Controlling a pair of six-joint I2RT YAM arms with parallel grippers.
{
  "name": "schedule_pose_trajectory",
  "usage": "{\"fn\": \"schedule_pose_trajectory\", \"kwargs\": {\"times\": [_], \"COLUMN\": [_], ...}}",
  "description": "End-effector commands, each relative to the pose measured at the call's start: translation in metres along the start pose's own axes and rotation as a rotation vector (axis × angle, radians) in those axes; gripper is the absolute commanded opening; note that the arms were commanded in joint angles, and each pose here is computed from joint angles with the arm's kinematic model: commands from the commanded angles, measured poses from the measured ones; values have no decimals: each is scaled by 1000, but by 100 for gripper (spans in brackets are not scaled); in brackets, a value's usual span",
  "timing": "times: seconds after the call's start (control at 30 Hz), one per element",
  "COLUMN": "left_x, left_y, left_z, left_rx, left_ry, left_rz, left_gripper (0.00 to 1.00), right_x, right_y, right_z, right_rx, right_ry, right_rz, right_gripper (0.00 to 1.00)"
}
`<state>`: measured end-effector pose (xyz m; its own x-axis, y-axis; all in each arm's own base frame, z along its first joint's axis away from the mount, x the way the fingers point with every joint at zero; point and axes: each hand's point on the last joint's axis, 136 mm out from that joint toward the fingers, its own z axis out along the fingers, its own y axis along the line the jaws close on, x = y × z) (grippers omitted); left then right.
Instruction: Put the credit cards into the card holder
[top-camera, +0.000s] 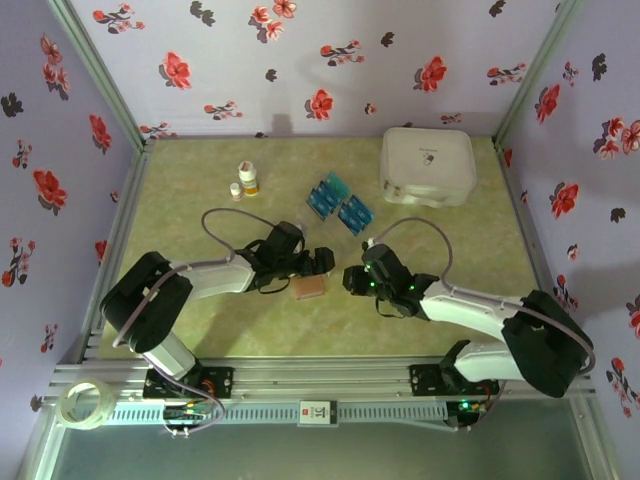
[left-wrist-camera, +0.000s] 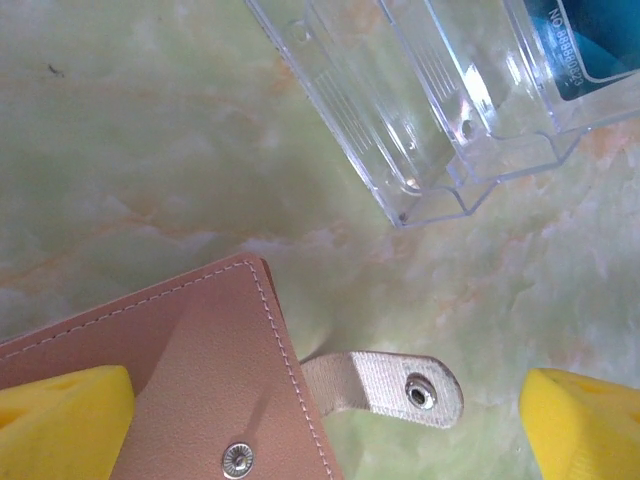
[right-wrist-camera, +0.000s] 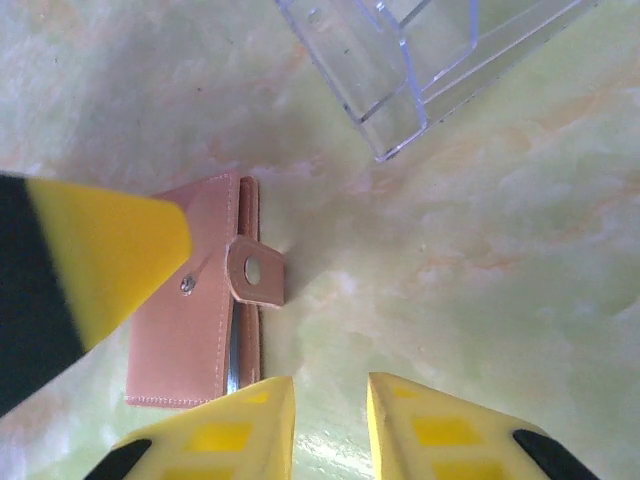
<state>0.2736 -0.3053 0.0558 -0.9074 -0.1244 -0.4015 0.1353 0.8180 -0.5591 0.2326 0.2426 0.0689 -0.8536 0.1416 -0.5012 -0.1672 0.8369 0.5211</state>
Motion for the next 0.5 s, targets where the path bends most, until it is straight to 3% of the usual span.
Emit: {"fn": "schedule_pose_trajectory", "kwargs": {"times": [0.0,0.47], "left_x": [18,-5], "left_y": [32,12], "left_z": [8,-5], "left_rx": [-145,-140], "left_ry": [37,27], "left_rz": [-24,16], "left_gripper": [100,100], "right_x": [3,24], "right_y": [6,76], "right_z": [-3,22], "right_rx": [-59,-265], "right_ry": [-22,-23], "right_rz": [-27,-153], "right_gripper": [19,2]}}
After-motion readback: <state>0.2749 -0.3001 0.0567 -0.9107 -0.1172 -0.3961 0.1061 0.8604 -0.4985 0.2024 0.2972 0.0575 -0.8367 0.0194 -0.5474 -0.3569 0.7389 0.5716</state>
